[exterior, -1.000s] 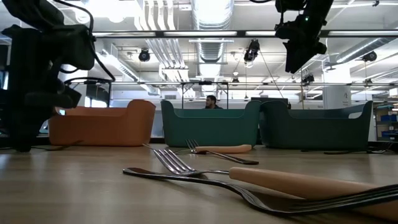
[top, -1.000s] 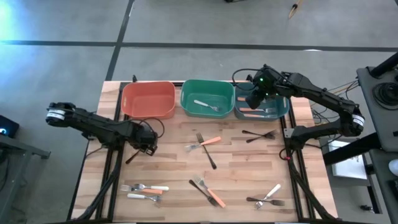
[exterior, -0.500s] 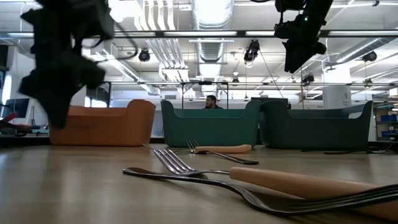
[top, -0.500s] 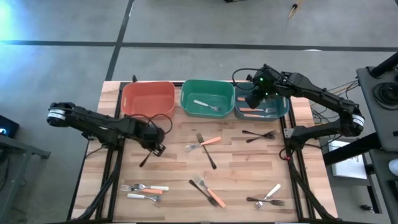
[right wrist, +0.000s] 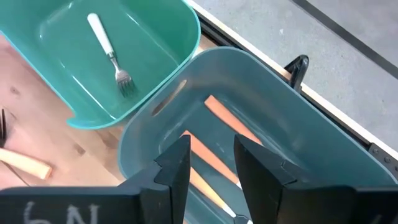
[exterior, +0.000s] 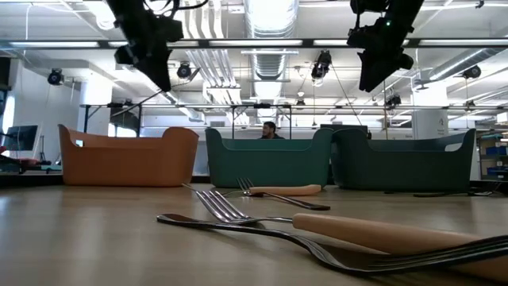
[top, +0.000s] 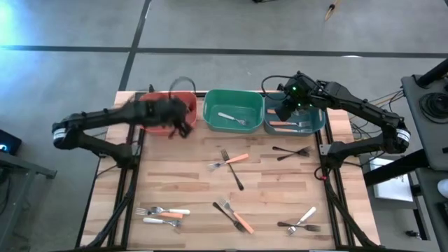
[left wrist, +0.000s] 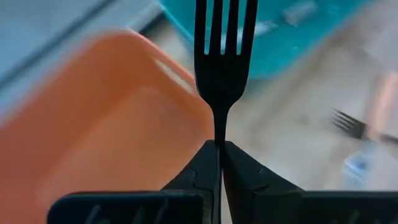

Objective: Sort silverware by color (type)
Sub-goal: Put the black fork into the orange bin, then put the white fork into the green bin

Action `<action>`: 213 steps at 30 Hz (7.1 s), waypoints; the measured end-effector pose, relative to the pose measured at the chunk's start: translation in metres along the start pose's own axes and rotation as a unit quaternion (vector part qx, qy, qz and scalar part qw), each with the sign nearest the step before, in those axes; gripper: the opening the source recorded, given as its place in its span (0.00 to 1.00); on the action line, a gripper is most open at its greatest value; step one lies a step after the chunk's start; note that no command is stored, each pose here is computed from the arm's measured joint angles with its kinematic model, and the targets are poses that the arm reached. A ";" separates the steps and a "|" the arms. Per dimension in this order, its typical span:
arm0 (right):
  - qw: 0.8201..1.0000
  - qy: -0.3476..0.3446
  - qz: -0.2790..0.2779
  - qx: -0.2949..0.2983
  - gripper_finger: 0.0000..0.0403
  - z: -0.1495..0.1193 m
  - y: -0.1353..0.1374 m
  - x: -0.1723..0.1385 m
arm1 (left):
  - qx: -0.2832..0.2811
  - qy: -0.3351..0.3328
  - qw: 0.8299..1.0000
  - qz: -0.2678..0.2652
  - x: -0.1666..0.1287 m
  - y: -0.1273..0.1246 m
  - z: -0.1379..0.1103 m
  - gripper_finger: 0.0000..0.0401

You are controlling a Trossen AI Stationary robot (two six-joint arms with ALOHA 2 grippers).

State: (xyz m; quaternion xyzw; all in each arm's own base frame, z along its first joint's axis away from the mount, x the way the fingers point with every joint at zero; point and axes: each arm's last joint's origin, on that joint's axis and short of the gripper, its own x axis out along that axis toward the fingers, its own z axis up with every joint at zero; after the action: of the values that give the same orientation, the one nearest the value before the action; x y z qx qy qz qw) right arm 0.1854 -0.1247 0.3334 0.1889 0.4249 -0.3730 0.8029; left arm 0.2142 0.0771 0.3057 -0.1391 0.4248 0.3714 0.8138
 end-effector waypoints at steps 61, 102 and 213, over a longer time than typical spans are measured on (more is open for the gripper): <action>0.996 0.069 -0.018 -0.050 0.28 -0.021 -0.002 0.017 | 0.137 0.225 0.923 -0.281 -0.067 -0.116 -0.099 0.07; 0.996 0.028 0.081 0.018 0.28 -0.037 0.031 -0.041 | 0.361 0.316 0.858 -0.183 -0.003 -0.222 -0.225 0.26; 0.992 0.006 0.083 -0.092 0.28 -0.040 0.026 -0.048 | 0.311 0.237 0.894 -0.217 0.044 -0.232 -0.120 0.25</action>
State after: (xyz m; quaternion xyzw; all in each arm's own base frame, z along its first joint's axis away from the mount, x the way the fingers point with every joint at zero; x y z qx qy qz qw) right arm 0.1663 -0.0617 0.3503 0.1509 0.4454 -0.2630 0.8424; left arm 0.3269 -0.1257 0.1780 -0.0518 0.6582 -0.0098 0.7510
